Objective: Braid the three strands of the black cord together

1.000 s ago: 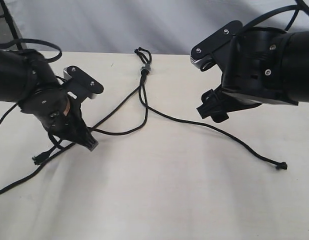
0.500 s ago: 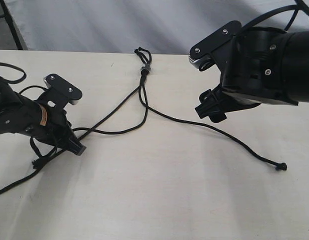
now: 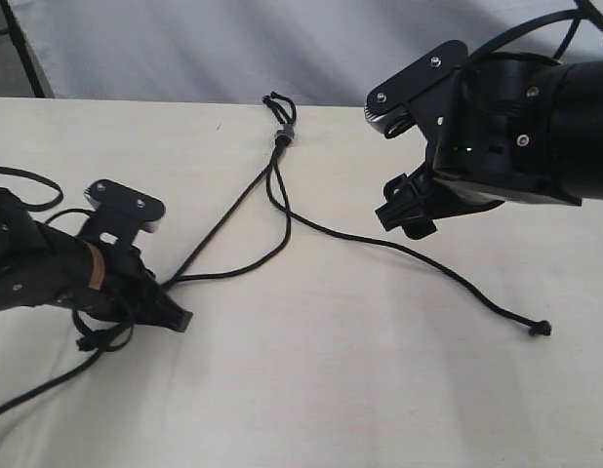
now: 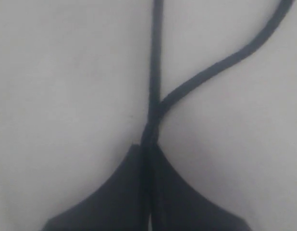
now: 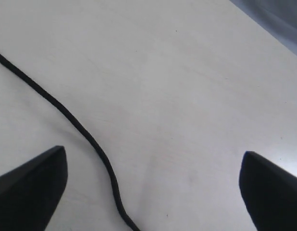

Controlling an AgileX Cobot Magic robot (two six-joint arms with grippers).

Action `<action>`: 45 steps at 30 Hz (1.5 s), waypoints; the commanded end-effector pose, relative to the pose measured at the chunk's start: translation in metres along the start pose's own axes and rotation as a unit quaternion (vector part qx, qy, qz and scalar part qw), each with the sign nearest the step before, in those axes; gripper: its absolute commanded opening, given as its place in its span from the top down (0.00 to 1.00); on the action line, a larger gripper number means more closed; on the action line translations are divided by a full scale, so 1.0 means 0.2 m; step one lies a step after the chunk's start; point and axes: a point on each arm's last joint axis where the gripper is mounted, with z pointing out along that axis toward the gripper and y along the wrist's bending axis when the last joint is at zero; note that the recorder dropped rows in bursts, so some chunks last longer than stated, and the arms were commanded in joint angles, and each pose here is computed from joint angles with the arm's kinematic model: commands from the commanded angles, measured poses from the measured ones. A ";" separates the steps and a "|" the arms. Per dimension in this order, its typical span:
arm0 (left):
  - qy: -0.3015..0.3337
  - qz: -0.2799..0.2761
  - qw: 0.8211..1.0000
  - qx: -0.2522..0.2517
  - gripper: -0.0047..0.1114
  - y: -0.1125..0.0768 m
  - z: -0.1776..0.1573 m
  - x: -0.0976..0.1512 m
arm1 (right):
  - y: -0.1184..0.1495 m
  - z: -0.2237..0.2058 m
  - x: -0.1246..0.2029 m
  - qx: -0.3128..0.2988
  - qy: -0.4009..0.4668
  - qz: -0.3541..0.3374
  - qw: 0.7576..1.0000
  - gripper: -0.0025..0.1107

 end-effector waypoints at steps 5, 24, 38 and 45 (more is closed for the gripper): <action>0.077 0.144 0.987 0.009 0.96 -0.50 -0.16 0.02 | 0.00 0.00 0.00 -0.005 -0.004 0.004 1.000 0.19; -0.032 0.006 0.995 -0.092 0.96 0.09 -0.29 -0.13 | -0.01 0.00 0.00 0.001 0.001 0.004 1.000 0.19; 0.063 0.107 0.991 0.045 0.96 -0.49 -0.01 0.14 | 0.00 0.00 0.00 -0.004 -0.005 0.002 1.000 0.19; 0.033 0.165 0.983 -0.077 0.96 -0.58 -0.28 -0.03 | -0.01 0.00 0.01 0.002 0.004 0.004 1.000 0.19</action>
